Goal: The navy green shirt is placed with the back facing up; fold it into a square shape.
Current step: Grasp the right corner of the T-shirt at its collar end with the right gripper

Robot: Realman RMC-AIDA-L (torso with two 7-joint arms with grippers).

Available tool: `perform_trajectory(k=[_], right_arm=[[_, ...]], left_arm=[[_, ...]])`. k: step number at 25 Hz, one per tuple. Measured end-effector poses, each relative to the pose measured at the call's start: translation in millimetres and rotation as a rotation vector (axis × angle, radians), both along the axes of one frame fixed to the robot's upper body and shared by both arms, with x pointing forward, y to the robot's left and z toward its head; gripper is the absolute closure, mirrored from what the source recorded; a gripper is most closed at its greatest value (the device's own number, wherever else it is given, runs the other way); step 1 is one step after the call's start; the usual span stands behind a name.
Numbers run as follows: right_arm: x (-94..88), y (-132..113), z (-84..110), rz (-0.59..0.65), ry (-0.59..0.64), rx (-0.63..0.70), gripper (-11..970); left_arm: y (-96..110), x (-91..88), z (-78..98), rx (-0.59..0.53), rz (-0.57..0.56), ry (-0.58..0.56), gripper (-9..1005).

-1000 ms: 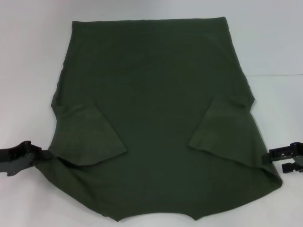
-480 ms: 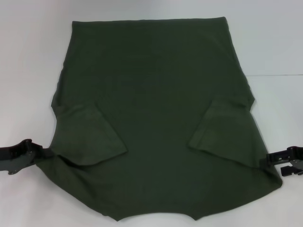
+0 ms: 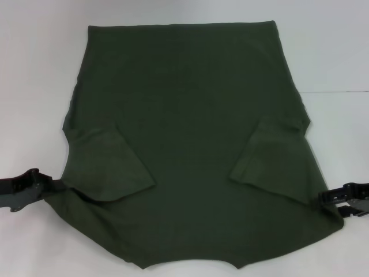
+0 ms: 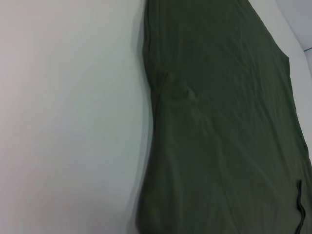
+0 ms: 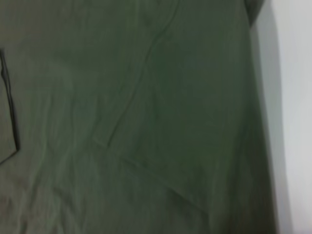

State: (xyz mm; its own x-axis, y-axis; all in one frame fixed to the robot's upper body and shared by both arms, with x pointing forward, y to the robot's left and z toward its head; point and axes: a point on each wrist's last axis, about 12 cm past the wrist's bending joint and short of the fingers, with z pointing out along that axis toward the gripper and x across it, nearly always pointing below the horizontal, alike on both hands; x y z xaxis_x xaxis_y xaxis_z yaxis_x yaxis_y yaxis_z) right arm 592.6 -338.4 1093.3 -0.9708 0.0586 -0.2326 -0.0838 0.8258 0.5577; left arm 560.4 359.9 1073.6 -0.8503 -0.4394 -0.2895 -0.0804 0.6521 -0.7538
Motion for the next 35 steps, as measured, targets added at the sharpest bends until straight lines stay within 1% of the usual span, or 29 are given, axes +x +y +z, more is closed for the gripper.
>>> perform_trajectory(k=[12, 25, 31, 35], right_arm=[[1.3, 11.3, -1.7, 0.016, -0.011, 0.027, 45], [3.0, 11.7, 0.1, 0.006, -0.014, 0.032, 48], [4.7, 9.1, -1.1, -0.007, -0.013, 0.003, 213], [4.9, 9.3, -1.2, -0.003, -0.012, -0.002, 303]], left_arm=[[-1.5, 2.0, 2.2, -0.010, -0.002, -0.015, 993], [-1.1, 3.6, 3.9, -0.011, 0.000, -0.034, 993], [-1.2, 3.8, 4.1, -0.011, -0.001, -0.034, 993], [-0.8, 4.0, 4.5, -0.010, 0.000, -0.035, 993]])
